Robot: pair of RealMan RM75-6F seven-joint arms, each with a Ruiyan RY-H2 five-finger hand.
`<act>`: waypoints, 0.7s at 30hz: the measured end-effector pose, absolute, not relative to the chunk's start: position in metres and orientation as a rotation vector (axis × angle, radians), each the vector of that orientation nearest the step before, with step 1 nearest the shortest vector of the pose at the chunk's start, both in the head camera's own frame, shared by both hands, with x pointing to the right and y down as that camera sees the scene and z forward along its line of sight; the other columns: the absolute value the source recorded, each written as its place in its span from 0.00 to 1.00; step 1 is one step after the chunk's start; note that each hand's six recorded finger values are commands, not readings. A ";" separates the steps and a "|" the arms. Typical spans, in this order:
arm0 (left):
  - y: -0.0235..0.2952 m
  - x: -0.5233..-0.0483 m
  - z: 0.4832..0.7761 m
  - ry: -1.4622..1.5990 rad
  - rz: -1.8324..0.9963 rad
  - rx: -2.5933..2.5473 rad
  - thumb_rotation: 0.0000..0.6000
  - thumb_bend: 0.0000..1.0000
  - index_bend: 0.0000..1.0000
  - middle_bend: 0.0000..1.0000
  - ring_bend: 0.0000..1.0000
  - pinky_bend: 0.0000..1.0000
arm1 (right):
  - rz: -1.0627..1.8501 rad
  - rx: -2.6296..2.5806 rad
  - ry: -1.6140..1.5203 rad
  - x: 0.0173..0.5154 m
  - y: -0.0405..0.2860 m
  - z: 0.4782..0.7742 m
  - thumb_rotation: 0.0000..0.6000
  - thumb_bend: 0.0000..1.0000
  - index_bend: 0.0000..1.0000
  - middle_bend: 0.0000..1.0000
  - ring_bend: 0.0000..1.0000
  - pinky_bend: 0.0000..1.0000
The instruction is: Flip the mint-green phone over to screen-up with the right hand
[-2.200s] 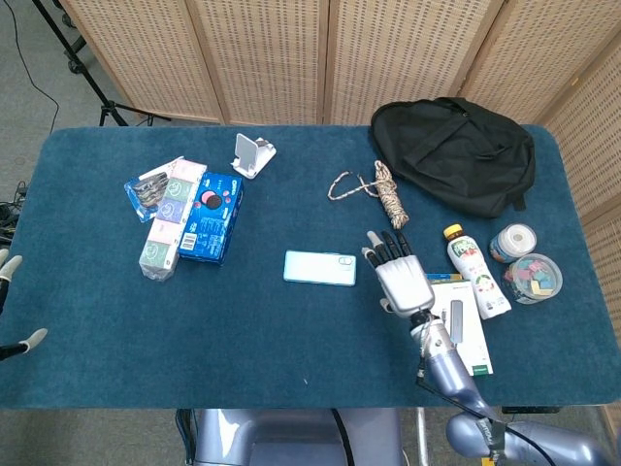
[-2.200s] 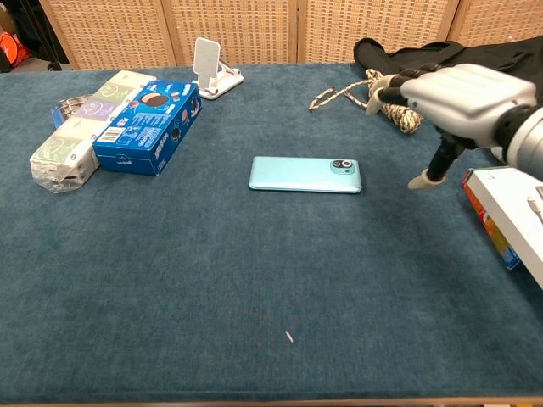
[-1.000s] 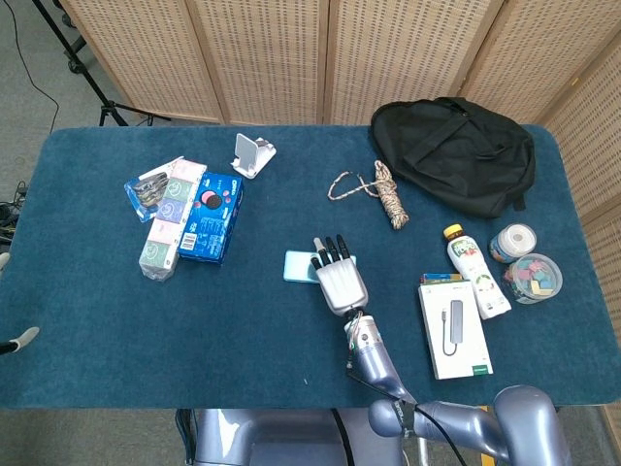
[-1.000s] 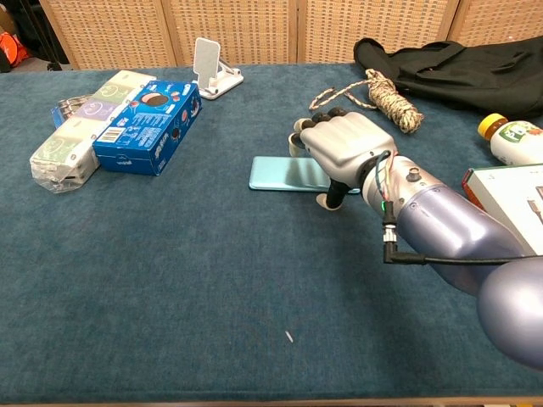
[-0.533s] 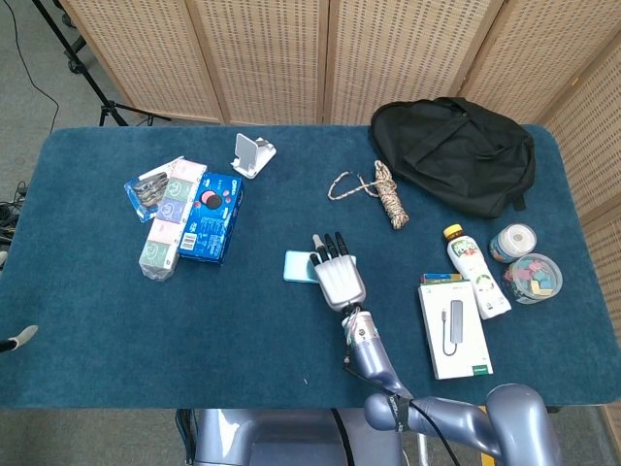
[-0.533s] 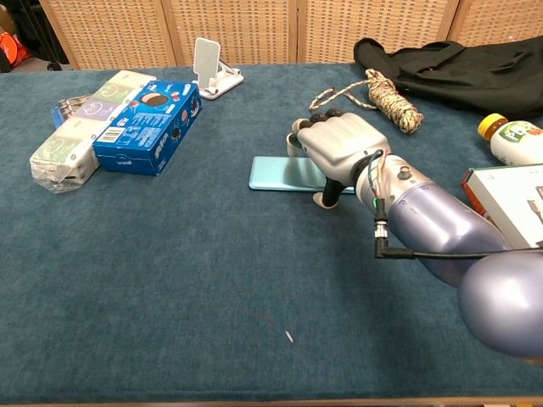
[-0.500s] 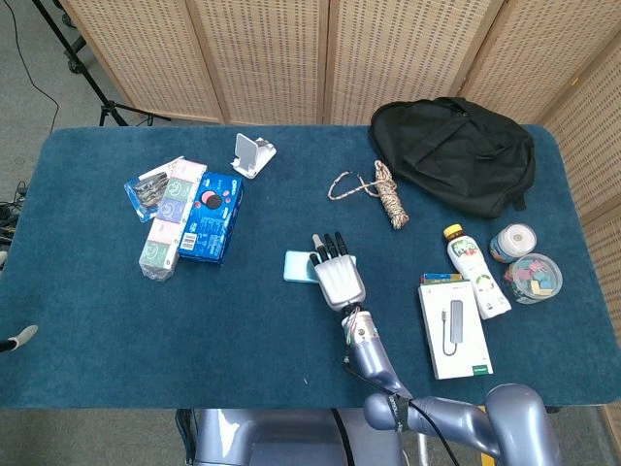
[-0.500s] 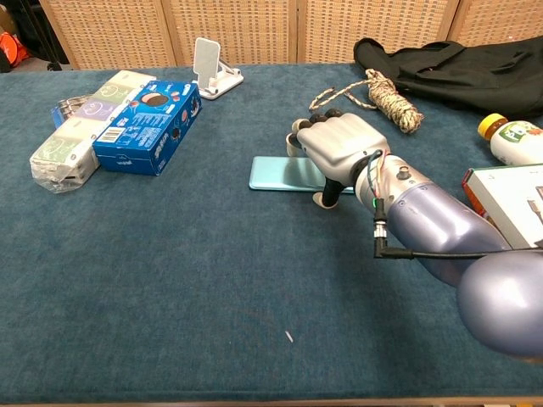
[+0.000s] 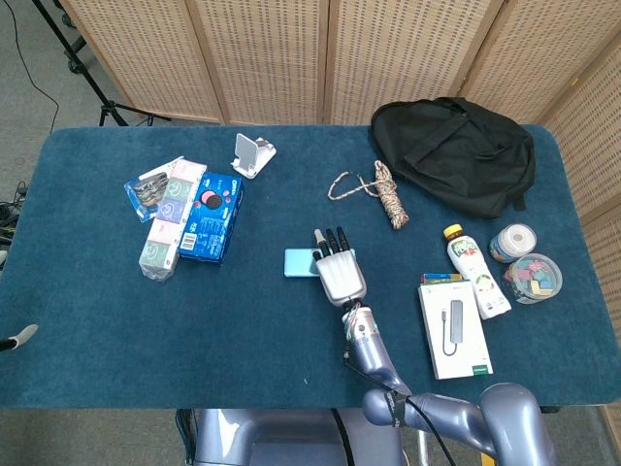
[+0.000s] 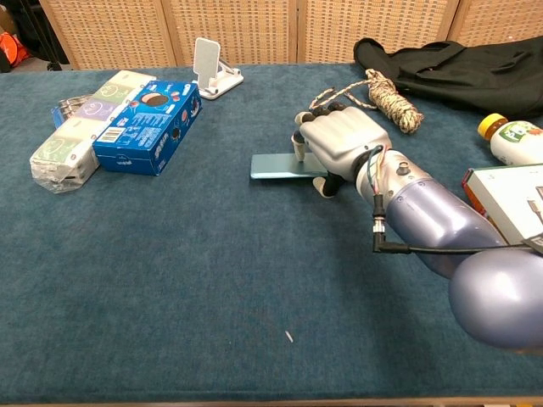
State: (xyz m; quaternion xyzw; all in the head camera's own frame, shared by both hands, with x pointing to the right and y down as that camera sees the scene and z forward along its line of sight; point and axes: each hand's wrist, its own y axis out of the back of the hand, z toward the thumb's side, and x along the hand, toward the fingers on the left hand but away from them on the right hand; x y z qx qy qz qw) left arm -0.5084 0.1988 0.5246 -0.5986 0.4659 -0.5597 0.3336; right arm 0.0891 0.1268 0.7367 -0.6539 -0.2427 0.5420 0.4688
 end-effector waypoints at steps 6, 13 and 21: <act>0.199 -0.509 0.525 1.216 -1.463 -1.562 1.00 0.00 0.00 0.00 0.00 0.02 | 1.303 -1.601 -0.628 0.089 0.121 0.732 1.00 0.72 0.49 0.00 0.00 0.00; 0.199 -0.509 0.525 1.216 -1.468 -1.556 1.00 0.00 0.00 0.00 0.00 0.02 | 1.309 -1.560 -0.657 0.091 0.097 0.730 1.00 0.74 0.50 0.00 0.00 0.00; 0.197 -0.510 0.527 1.215 -1.479 -1.551 1.00 0.00 0.00 0.00 0.00 0.02 | 1.356 -1.485 -0.706 0.101 0.055 0.730 1.00 0.59 0.50 0.00 0.00 0.00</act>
